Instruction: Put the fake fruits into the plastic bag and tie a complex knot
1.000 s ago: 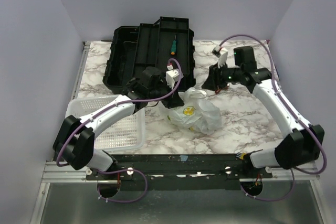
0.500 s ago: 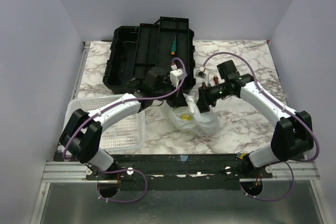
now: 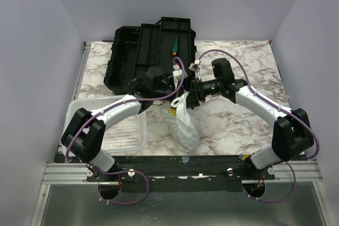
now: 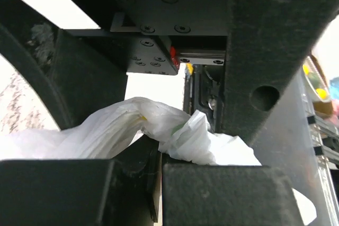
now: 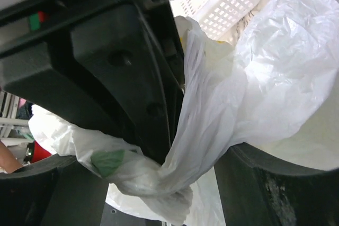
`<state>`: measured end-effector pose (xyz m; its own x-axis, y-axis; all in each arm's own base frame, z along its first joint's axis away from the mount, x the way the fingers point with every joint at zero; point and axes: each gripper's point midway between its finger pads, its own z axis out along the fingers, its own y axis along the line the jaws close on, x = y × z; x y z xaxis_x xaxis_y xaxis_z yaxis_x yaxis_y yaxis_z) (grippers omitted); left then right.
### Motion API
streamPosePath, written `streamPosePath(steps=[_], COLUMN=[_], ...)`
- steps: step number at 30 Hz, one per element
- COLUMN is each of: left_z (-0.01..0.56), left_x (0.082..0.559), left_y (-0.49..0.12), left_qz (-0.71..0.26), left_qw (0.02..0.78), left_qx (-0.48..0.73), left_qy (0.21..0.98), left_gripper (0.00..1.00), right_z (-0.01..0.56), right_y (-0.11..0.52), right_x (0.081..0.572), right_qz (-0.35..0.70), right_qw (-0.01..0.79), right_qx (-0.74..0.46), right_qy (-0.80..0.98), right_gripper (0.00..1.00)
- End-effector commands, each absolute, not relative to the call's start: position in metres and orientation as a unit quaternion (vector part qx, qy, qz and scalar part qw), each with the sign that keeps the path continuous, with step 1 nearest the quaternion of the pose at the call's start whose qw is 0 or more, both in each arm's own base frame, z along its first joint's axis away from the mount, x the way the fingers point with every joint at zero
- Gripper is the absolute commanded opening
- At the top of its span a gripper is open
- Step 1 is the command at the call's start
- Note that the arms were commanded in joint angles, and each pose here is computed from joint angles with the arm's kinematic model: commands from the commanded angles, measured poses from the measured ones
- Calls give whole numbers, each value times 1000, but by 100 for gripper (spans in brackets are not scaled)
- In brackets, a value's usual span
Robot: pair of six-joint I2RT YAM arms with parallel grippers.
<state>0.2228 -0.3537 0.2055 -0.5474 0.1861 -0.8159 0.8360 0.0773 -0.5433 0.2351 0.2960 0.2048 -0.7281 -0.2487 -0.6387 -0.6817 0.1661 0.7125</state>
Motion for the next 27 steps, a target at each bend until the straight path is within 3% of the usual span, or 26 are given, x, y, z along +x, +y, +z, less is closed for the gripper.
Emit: streamPosePath(steps=[1, 14, 16, 20, 27], left_z=[205, 197, 197, 198, 202], left_x=[194, 214, 213, 213, 213], left_y=[-358, -344, -345, -345, -348], left_qz=[-626, -604, -605, -608, -615], left_qw=[215, 233, 232, 230, 220], left_qx=[405, 389, 389, 388, 379], left_qy=[631, 656, 655, 654, 656], left_gripper=[0, 0, 0, 0, 0], right_z=[225, 213, 207, 207, 226], right_y=[305, 214, 199, 193, 215], right_x=[238, 217, 220, 221, 242], right_qz=[584, 474, 455, 440, 382], right_qw=[230, 227, 230, 258, 398], right_qx=[-323, -343, -344, -369, -377], right_qy=[709, 778, 788, 777, 744], right_gripper=[73, 86, 79, 45, 37])
